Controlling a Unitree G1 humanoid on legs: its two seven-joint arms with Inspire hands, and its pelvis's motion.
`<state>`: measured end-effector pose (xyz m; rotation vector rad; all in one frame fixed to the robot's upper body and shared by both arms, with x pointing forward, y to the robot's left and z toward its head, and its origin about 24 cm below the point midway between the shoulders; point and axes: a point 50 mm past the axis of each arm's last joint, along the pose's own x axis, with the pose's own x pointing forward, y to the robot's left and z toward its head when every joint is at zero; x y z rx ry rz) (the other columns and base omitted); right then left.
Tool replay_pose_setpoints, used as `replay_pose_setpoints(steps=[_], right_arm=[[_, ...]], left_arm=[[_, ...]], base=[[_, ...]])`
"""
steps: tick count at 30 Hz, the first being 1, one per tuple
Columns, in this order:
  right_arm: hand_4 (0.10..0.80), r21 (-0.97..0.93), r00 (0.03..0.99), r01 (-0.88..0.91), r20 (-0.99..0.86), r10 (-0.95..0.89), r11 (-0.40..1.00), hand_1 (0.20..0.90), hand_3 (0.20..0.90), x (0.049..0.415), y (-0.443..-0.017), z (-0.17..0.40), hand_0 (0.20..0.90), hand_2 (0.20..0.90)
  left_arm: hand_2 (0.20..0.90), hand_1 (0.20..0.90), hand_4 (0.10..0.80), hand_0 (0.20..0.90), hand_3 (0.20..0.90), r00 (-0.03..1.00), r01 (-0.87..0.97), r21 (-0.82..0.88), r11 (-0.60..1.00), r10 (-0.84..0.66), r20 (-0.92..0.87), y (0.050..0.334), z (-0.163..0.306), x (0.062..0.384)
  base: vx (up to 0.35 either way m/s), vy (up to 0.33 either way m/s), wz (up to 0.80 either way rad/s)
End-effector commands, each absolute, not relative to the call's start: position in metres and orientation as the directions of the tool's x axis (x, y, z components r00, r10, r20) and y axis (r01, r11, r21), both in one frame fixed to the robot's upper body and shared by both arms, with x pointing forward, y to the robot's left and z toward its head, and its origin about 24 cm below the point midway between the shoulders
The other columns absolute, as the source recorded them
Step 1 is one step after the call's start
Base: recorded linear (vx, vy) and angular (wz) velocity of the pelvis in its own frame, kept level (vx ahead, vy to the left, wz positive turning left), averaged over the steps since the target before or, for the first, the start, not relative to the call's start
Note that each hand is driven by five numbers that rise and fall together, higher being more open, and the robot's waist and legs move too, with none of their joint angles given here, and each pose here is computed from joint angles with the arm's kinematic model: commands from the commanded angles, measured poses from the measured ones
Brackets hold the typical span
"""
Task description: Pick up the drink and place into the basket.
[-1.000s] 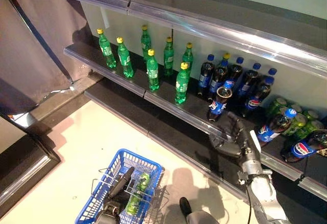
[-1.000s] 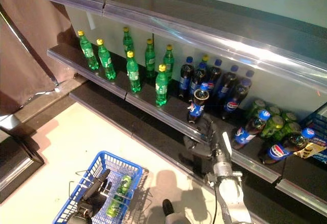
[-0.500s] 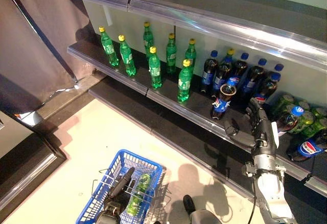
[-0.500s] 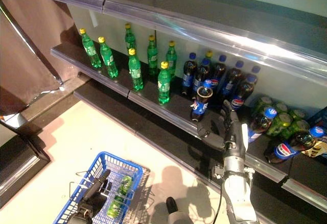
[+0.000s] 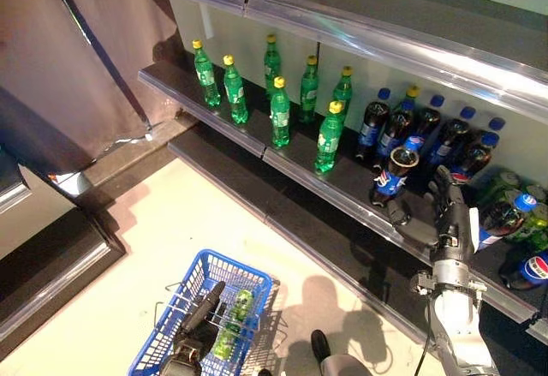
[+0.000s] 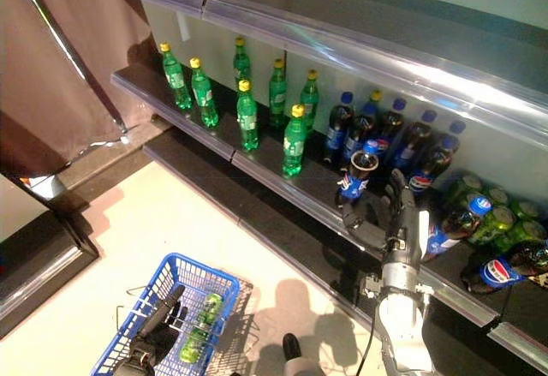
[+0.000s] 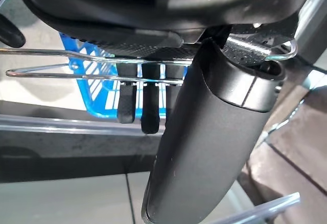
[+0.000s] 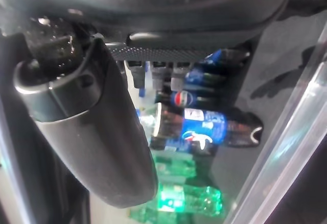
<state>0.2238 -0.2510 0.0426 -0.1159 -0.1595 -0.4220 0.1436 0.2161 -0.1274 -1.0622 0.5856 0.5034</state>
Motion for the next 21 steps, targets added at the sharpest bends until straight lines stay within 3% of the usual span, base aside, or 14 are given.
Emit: replay_pose_setpoints(steps=[1, 11, 21], right_arm=[[0.8, 0.046, 0.773, 0.494, 0.433, -0.463, 0.868, 0.9, 0.9, 0.237, -0.261, 0.092, 0.9, 0.9], [0.8, 0.041, 0.751, 0.551, 0.411, -0.517, 0.833, 0.9, 0.9, 0.238, -0.283, 0.092, 0.9, 0.9], [0.8, -0.001, 0.763, 0.555, 0.4, -0.508, 0.832, 0.9, 0.9, 0.231, -0.285, 0.087, 0.9, 0.9]], left_arm=[[0.3, 0.3, 0.1, 0.3, 0.2, 0.948, -0.312, -0.789, 0.529, 0.111, -0.3, 0.249, -0.07, 0.202], [0.3, 0.3, 0.1, 0.3, 0.2, 0.938, -0.341, -0.783, 0.52, 0.13, -0.321, 0.253, -0.075, 0.191], [0.3, 0.3, 0.1, 0.3, 0.2, 0.924, -0.378, -0.766, 0.521, 0.153, -0.352, 0.257, -0.076, 0.189]], base=[[0.014, 0.184, 0.04], [0.095, 0.106, -0.2], [0.24, -0.109, 0.02]])
